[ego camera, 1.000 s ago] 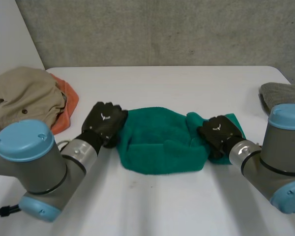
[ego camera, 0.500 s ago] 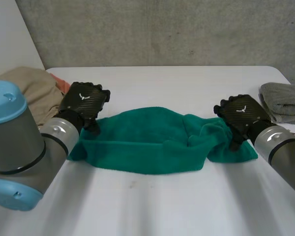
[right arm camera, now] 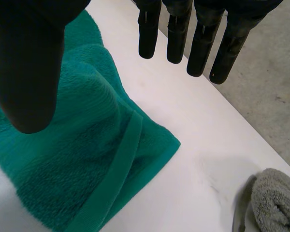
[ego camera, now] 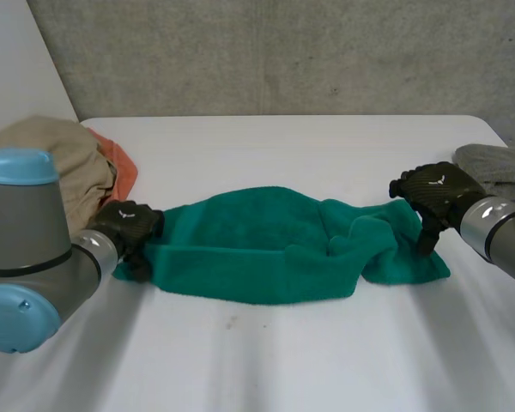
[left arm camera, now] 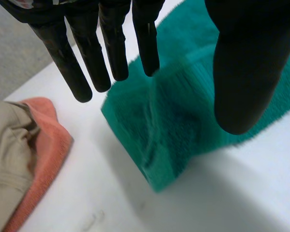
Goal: Fold the laundry.
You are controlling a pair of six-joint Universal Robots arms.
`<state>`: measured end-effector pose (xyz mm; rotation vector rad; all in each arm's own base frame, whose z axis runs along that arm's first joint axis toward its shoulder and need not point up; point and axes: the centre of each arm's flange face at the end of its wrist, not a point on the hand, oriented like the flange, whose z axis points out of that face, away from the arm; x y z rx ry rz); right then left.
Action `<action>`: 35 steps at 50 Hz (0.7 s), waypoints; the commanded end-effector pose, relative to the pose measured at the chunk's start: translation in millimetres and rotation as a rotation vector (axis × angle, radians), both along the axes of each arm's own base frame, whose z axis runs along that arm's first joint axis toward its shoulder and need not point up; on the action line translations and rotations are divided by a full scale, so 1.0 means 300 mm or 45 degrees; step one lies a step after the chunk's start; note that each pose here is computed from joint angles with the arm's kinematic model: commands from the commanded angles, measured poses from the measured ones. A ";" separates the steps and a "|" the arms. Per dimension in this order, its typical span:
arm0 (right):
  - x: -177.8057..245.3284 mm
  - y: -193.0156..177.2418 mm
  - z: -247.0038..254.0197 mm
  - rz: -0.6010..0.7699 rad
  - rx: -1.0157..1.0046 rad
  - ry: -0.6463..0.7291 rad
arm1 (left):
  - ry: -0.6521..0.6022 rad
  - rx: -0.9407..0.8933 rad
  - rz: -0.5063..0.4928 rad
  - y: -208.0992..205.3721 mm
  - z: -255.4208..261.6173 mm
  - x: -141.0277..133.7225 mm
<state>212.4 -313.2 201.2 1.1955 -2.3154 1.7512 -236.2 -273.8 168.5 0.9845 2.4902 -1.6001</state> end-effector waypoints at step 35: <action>0.091 -0.302 -0.043 0.126 -0.071 -0.035 | -0.016 -0.420 -0.013 -0.218 0.047 -0.079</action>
